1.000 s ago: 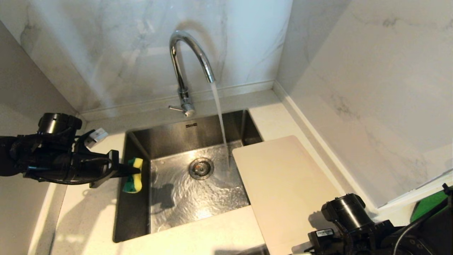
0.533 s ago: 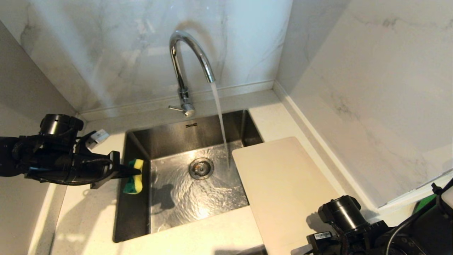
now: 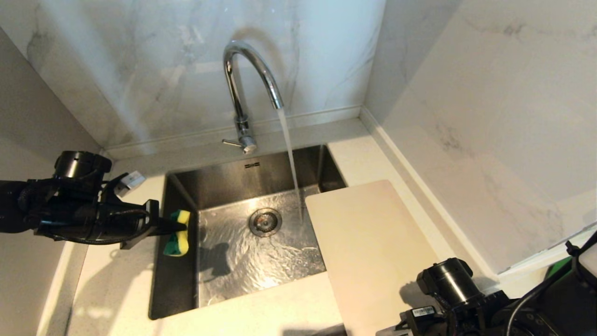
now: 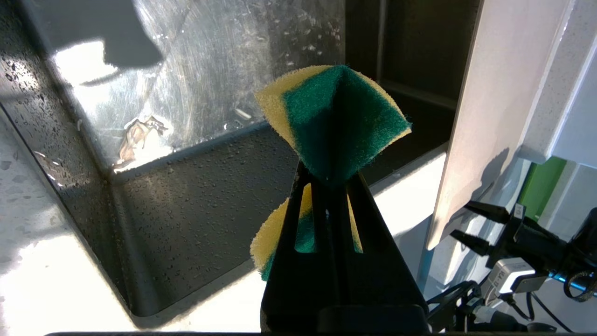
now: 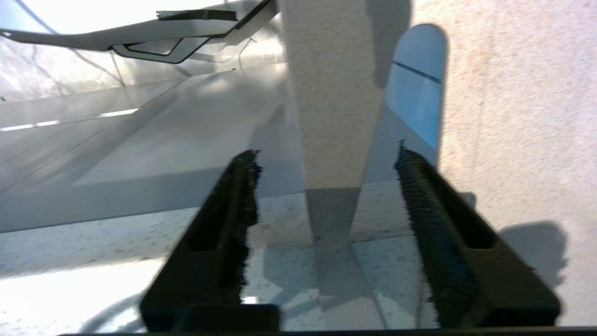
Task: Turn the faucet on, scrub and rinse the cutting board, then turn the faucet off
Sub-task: Put down the cutting board, then put down the cleaning cloth
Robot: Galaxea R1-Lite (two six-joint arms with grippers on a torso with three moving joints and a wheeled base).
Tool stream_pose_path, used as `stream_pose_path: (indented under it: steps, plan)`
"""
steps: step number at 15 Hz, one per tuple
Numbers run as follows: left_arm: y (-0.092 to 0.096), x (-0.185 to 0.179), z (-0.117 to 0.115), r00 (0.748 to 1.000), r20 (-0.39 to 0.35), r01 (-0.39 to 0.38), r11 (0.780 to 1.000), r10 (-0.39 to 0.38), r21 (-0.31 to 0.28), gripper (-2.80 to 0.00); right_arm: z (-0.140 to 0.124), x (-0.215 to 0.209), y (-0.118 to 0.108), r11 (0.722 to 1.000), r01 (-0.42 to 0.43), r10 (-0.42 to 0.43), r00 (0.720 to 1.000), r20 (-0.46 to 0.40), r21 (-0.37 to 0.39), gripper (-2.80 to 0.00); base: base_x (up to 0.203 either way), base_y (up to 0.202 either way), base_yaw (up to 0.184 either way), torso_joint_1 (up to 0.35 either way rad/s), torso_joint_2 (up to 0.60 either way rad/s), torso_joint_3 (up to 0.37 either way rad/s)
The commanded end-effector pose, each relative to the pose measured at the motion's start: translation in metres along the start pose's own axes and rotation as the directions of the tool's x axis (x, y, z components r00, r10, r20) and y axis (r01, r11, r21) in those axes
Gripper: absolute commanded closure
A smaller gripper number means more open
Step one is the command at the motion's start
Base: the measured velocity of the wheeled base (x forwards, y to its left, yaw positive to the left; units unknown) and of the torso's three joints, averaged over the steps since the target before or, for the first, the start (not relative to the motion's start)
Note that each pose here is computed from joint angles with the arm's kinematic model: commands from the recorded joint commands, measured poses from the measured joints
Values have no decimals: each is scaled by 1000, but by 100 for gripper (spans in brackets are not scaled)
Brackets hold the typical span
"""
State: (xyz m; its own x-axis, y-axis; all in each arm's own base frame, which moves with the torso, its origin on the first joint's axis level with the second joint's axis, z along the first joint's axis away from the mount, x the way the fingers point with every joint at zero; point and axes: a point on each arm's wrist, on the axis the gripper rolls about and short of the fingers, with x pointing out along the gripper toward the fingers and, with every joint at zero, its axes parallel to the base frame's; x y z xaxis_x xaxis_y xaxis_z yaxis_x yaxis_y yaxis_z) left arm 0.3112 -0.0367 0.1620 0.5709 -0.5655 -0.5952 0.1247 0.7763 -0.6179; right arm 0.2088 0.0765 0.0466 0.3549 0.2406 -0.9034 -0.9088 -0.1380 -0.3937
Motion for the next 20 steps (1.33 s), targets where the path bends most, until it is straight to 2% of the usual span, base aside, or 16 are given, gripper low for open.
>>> stream_pose_path:
  steps: [1,10,11,12,16,18,20]
  plan:
    - [0,0,0,1000,0,2,1000,-2,-3,0,1,-5,-1,1000,24,-24,1000,5,-11,-280,0,0,0,0,0,0]
    - [-1,-2,0,1000,4,5,1000,-5,1,0,7,-46,-6,981,193,-195,977,92,26,-280,0,0,0,0,0,0]
    - [-2,-2,0,1000,4,5,1000,-5,1,0,8,-49,-6,978,204,-207,974,97,37,-57,0,0,0,0,0,0]
    - [-1,-2,0,1000,5,4,1000,-4,1,0,9,-52,-6,976,211,-215,969,120,48,0,0,0,0,0,0,0]
    - [-2,-2,-1,1000,1,5,1000,-5,2,0,10,-66,-16,957,280,-289,947,140,78,0,0,0,0,0,0,0]
    - [-2,-2,0,1000,2,4,1000,-4,6,0,12,-80,-32,928,357,-371,916,152,107,0,0,0,0,0,0,0]
    - [-1,-1,-1,1000,-1,0,1000,0,4,0,11,-101,-49,882,445,-467,870,158,154,0,0,0,0,0,0,0]
